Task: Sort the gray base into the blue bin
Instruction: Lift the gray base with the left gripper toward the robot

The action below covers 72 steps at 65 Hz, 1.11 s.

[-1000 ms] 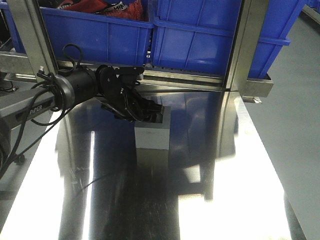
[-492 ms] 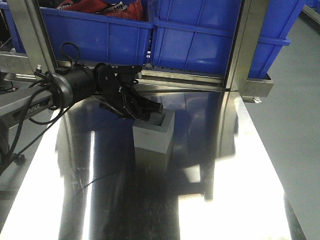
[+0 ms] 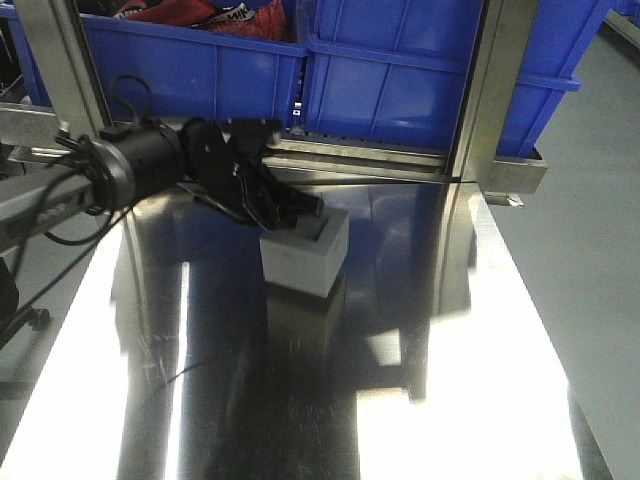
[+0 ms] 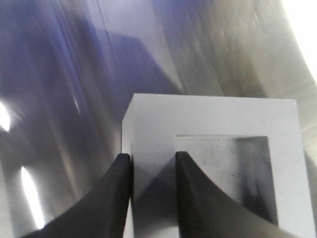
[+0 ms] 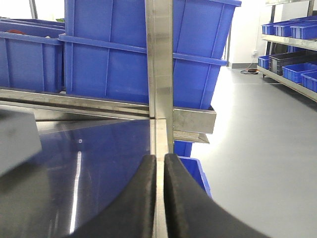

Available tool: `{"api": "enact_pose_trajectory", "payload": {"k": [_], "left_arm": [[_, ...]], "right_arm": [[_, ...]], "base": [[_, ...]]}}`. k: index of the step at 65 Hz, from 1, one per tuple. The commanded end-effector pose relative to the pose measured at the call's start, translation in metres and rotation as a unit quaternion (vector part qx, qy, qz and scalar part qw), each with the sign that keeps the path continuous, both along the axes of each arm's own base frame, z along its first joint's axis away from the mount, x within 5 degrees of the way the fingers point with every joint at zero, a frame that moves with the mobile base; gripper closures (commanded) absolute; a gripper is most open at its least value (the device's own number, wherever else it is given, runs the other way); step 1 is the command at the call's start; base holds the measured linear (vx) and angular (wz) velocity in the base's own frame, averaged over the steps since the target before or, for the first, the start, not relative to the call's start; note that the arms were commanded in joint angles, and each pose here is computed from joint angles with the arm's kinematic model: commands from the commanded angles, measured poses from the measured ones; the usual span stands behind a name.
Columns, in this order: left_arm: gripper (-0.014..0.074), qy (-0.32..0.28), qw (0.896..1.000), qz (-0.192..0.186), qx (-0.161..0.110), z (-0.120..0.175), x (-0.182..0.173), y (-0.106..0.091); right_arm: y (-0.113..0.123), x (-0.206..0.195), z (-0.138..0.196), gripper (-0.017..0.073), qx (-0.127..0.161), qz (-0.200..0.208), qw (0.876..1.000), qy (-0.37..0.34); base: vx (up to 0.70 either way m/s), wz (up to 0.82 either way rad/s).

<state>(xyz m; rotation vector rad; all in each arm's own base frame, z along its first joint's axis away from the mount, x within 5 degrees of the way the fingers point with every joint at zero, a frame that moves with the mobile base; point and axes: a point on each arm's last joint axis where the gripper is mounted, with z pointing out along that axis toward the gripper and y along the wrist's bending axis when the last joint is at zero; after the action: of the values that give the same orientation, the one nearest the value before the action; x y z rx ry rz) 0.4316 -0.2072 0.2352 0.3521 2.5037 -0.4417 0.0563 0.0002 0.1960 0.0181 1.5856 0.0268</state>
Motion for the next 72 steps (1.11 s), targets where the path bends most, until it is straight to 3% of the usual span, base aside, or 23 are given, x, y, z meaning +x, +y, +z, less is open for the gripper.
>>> {"api": "enact_pose_trajectory", "payload": {"k": [1,19,33,62,72], "left_arm": [[0.0442,-0.141,0.988,0.009,-0.065,0.091,-0.012,0.005],[0.0442,-0.225,0.971,-0.021,-0.071,0.173,-0.057,0.025],[0.0442,-0.277,0.958,-0.029,-0.065,0.213,-0.103,0.047],[0.0443,-0.322,0.946,-0.004,-0.048,0.219,-0.218,0.106],[0.0443,-0.34,0.939,0.016,-0.055,0.215,-0.26,0.128]], "right_arm": [[0.0,-0.001,0.007,0.0564,-0.006,-0.001,0.999,-0.04],[0.0,-0.001,0.007,0.0564,-0.006,-0.001,0.999,-0.04],[0.0,-0.001,0.007,0.0564,-0.006,-0.001,0.999,-0.04],[0.0,-0.001,0.007,0.0564,-0.006,-0.001,0.999,-0.04],[0.0,-0.001,0.007,0.0564,-0.006,-0.001,0.999,-0.04]], "base": [[0.0,0.0],[0.0,0.0],[0.0,0.0],[0.0,0.0],[0.0,0.0]]}}
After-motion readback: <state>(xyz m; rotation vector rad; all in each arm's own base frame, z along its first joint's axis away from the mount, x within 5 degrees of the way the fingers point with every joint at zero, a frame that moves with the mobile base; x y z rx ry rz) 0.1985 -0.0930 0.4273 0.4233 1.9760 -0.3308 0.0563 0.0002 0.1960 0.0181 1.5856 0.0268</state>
